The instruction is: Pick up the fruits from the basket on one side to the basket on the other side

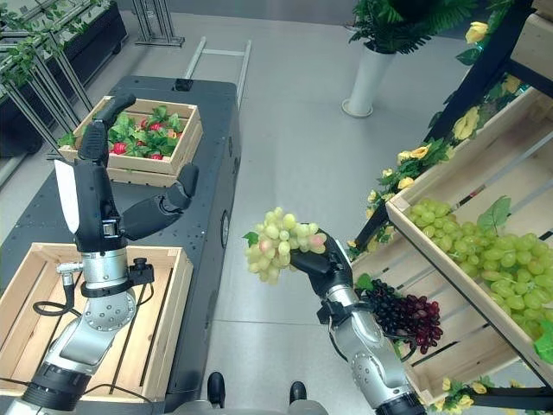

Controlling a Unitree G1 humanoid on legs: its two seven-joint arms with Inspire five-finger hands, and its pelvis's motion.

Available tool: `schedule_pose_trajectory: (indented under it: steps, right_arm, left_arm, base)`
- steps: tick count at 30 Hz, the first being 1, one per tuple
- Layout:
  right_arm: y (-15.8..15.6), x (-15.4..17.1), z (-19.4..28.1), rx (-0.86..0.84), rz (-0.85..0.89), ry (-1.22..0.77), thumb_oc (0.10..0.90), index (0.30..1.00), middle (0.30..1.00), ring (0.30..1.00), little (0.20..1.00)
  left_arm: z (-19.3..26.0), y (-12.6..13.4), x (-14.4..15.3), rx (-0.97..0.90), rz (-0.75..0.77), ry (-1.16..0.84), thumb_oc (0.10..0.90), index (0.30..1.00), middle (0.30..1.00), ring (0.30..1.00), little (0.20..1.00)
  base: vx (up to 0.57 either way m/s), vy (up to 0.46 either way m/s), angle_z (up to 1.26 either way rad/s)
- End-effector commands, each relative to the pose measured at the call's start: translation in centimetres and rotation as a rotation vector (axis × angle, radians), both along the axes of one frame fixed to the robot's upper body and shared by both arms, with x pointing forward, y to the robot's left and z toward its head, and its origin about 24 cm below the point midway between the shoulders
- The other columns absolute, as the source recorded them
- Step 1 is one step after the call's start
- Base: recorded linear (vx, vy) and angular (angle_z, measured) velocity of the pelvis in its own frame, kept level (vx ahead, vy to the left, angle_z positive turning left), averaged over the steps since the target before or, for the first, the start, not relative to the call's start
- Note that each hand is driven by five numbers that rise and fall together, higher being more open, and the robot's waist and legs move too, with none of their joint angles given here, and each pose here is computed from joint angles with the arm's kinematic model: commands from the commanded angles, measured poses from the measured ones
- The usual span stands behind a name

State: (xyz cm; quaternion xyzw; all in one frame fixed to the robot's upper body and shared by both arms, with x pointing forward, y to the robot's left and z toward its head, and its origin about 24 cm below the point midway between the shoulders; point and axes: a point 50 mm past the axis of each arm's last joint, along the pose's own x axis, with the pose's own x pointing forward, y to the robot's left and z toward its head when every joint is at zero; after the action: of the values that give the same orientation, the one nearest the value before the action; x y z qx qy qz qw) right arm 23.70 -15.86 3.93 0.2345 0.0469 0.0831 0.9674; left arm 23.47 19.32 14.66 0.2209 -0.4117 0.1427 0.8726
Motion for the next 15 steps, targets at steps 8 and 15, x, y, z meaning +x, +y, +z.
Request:
schedule_pose_trajectory:
  steps: [8,15]
  right_arm:
    - [-1.5,2.3,9.0,0.237,-0.053,-0.457,0.4,0.3,0.3,0.3,0.3]
    - [-4.5,2.3,12.5,0.334,-0.237,-0.557,0.4,0.3,0.3,0.3,0.3]
  left_arm:
    - [2.2,-1.3,1.7,-0.08,-0.112,-0.084,0.8,0.9,0.9,0.9,0.9]
    - [1.8,-2.5,2.4,-0.102,-0.216,-0.022,0.8,0.9,0.9,0.9,0.9]
  base:
    - [-0.05,0.022,-0.08]
    - [-0.02,0.024,-0.18]
